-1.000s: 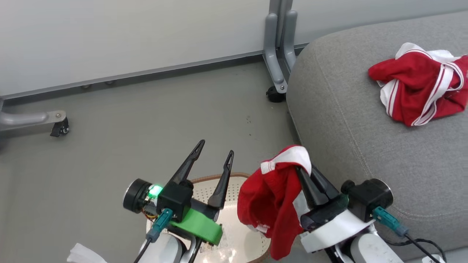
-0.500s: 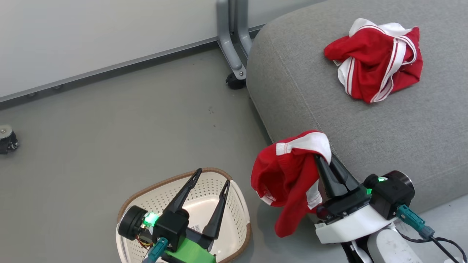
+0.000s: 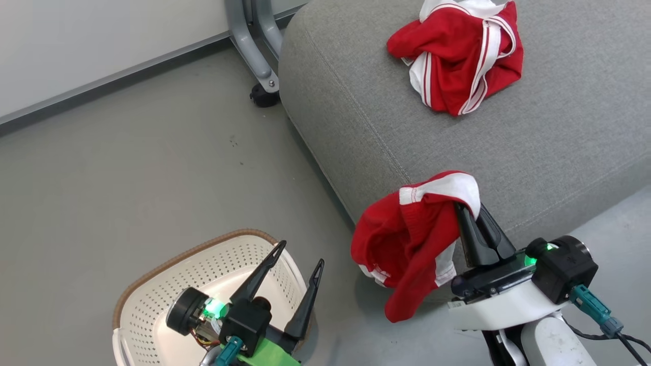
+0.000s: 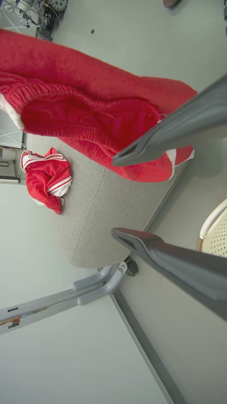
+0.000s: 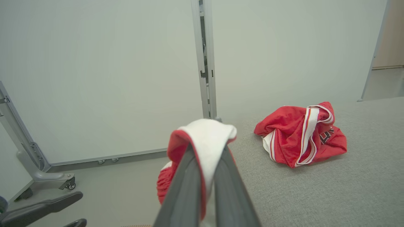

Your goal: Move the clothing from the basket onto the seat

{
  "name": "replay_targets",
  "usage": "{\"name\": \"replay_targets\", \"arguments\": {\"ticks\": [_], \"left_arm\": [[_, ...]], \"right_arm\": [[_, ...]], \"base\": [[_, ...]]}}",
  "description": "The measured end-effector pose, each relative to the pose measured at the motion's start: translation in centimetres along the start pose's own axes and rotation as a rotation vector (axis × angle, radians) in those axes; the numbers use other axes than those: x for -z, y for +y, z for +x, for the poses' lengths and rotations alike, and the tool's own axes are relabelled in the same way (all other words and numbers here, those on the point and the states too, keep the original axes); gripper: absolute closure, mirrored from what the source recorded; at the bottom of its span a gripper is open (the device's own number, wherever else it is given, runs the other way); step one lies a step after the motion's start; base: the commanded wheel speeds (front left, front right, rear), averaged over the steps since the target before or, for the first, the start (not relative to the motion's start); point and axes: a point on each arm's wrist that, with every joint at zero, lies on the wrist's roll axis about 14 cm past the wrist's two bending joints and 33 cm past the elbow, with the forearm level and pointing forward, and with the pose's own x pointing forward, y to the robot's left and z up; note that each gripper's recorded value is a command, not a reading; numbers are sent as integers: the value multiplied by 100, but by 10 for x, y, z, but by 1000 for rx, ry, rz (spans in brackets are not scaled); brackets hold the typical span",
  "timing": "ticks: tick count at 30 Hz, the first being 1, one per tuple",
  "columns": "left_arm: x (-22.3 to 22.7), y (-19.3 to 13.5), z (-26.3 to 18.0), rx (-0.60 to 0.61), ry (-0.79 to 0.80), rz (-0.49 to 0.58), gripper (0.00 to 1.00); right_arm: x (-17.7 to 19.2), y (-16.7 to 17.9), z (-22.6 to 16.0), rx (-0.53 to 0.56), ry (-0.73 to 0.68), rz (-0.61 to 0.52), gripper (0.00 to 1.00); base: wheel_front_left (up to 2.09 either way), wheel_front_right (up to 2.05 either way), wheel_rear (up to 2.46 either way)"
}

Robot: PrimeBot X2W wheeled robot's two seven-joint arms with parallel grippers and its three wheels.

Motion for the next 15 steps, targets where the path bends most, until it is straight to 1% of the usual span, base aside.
{"name": "replay_targets", "arguments": {"ticks": [7,12,15], "left_arm": [[12,-4,7,38,21,-21,0],[15,2,10,27,23,-32,0],[20,6,9,14,31,-46,0]], "right_arm": [[-1,-15,0,58,4,-34,100],[4,-18,3,66,18,-51,100],[5,-18,12,58,17,-63,100]], "base": [[0,0,0],[0,0,0],[0,0,0]]}}
